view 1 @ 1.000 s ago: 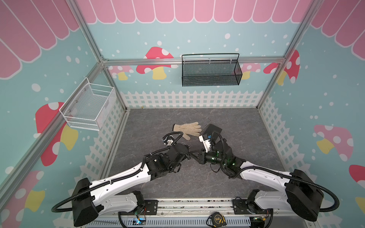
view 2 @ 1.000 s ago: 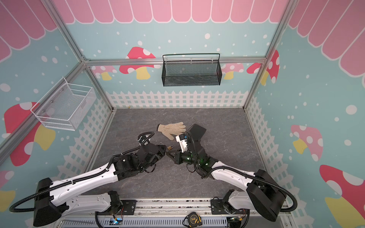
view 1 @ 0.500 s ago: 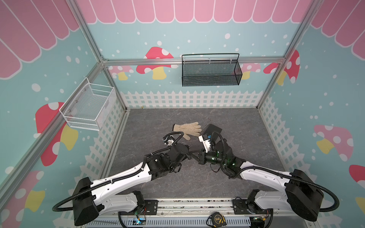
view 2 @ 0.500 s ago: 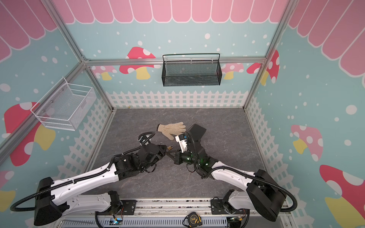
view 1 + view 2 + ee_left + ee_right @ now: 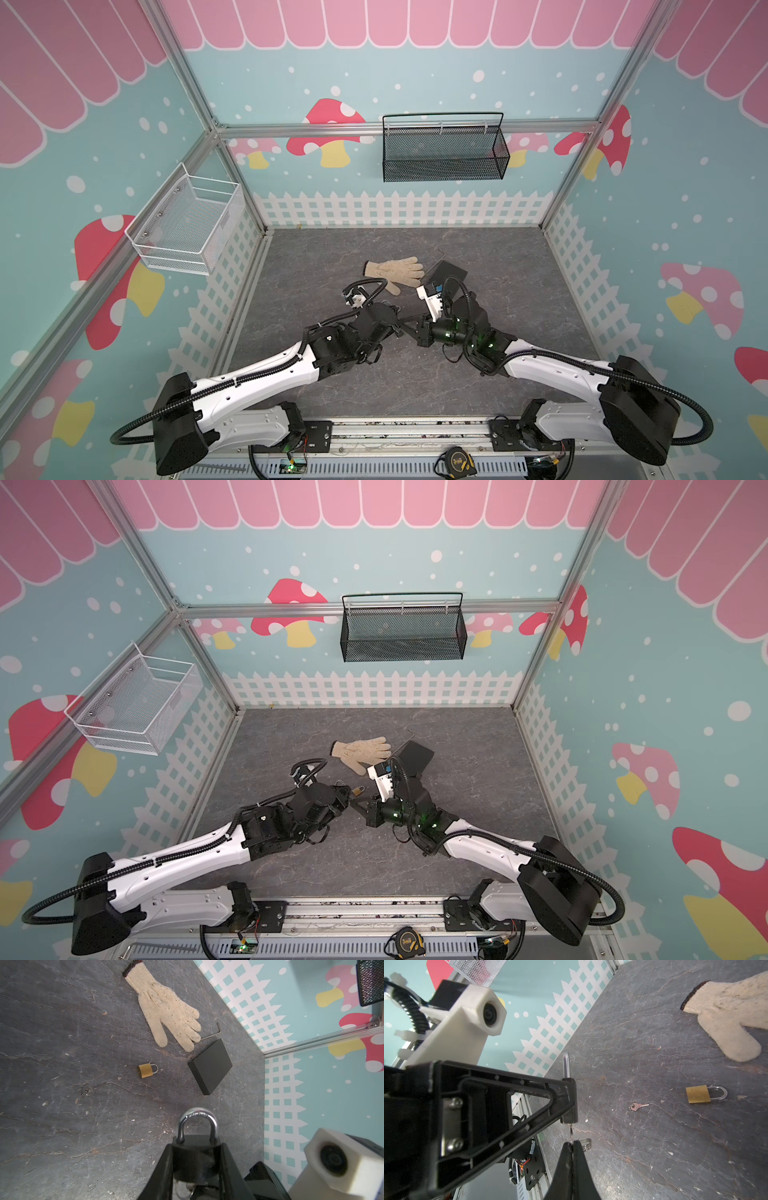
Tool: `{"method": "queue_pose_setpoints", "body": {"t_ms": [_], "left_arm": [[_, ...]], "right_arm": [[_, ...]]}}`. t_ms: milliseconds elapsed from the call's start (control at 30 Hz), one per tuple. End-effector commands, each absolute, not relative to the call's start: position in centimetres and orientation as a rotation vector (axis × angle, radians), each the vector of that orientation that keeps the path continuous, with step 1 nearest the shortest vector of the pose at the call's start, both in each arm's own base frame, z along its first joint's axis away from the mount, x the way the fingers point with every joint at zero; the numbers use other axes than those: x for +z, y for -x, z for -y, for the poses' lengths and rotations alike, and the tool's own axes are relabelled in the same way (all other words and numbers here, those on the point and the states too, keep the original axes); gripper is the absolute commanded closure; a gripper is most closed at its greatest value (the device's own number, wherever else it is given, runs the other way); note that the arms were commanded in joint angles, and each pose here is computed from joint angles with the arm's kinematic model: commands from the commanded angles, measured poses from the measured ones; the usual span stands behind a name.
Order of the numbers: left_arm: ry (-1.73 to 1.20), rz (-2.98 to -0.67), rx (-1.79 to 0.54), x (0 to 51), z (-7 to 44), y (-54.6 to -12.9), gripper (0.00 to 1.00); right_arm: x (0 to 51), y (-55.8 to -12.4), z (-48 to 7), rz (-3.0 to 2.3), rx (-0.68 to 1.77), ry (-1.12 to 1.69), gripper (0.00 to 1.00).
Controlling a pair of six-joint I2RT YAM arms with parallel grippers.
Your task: Unlock with the key
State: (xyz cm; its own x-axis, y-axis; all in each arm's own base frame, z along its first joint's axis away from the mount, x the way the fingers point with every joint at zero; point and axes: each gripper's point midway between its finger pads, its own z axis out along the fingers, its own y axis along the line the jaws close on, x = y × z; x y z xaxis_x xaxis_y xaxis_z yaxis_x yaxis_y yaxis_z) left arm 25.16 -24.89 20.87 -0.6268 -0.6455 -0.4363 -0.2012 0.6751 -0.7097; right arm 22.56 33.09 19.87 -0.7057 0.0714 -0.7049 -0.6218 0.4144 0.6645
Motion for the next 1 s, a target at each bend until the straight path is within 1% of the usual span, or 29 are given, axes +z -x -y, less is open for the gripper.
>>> {"method": "queue_pose_setpoints", "body": {"t_ms": [0,167,300,333,500,600,767,967], "left_arm": [[0.622,-2.169,-0.884,22.2,25.0,-24.7,1.0],[0.639,-2.108,-0.818,23.1,23.2,-25.5,1.0],[0.644,-2.071,-0.784,23.9,22.2,-26.3,1.0],[0.643,-2.067,-0.782,24.0,22.1,-26.5,1.0],[0.635,-2.053,-0.798,24.7,22.3,-26.8,1.0],[0.634,-2.055,-0.814,24.9,22.6,-26.8,1.0],[0.638,-2.06,-0.83,24.7,22.9,-26.9,1.0],[0.633,-2.056,-0.843,24.9,23.3,-27.1,1.0]], "right_arm": [[21.4,-22.9,-32.8,-1.923,1.311,0.463,0.94],[21.1,-21.8,-32.8,-1.951,1.347,0.501,0.85],[21.8,-21.0,-32.3,-1.973,1.374,0.487,0.73],[21.8,-20.9,-32.2,-1.989,1.381,0.471,0.72],[23.1,-21.5,-32.6,-1.98,1.423,0.406,0.69],[22.9,-22.7,-32.7,-2.0,1.398,0.329,0.69],[24.5,-23.5,-33.7,-1.954,1.416,0.321,0.69],[23.7,-23.9,-34.3,-1.976,1.406,0.309,0.69]]}}
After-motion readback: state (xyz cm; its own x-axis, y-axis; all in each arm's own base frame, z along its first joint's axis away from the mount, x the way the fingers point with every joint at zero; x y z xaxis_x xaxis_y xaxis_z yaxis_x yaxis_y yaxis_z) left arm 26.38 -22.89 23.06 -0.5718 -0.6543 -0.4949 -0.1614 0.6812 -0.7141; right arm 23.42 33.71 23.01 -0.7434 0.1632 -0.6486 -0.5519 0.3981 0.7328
